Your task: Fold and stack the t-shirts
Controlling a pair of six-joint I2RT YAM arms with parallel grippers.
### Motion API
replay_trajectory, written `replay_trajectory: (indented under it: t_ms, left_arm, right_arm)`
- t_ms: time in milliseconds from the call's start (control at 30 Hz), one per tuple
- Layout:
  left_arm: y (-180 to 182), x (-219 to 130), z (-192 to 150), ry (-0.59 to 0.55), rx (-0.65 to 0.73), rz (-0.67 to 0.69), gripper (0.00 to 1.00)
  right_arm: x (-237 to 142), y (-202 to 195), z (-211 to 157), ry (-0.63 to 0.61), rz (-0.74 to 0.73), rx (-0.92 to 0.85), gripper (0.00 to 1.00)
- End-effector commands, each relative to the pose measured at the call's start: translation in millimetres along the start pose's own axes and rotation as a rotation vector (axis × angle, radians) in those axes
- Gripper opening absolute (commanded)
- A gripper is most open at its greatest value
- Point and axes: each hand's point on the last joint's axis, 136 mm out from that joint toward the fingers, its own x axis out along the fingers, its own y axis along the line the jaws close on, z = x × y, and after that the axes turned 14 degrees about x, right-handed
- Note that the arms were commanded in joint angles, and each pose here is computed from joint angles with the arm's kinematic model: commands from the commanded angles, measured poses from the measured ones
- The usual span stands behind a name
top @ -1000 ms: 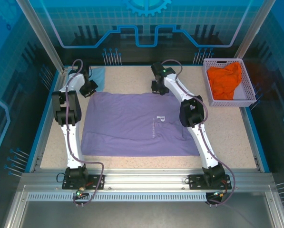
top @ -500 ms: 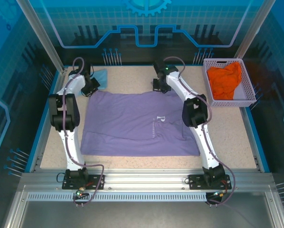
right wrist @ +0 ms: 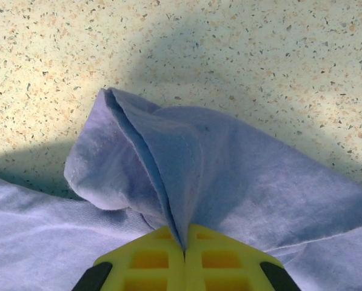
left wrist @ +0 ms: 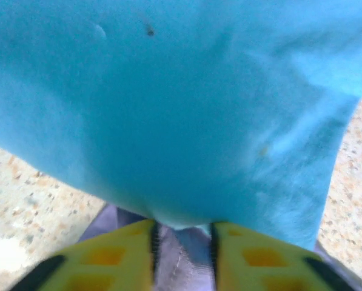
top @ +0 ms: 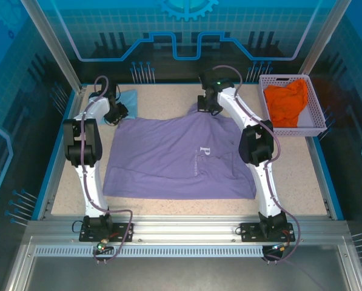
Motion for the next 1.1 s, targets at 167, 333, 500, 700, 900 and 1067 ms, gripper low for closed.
replay_trajectory:
  t_ms: [167,333,500,700,900,1067]
  left_arm:
    - [10,-20,23,-0.02,-0.109,-0.072,0.63]
    - [15,-43,52,-0.091,-0.139,-0.09,0.66]
    - [35,-2,50,-0.013,-0.188,-0.046,0.62]
    - [52,36,56,0.038,-0.201,0.001,0.61]
    - [57,55,70,0.048,-0.179,0.038,0.61]
    - [69,69,90,-0.002,-0.195,0.036,0.6]
  right_arm:
    - [15,-16,3,0.021,-0.006,0.018,0.03]
    - [18,-14,2,0.029,0.009,0.028,0.02]
    - [22,-12,0,0.038,0.016,0.038,0.02]
    - [26,-14,0,0.042,0.015,0.052,0.02]
    - [28,-14,2,0.043,0.027,0.073,0.02]
    - [32,-16,2,0.056,0.046,0.105,0.02]
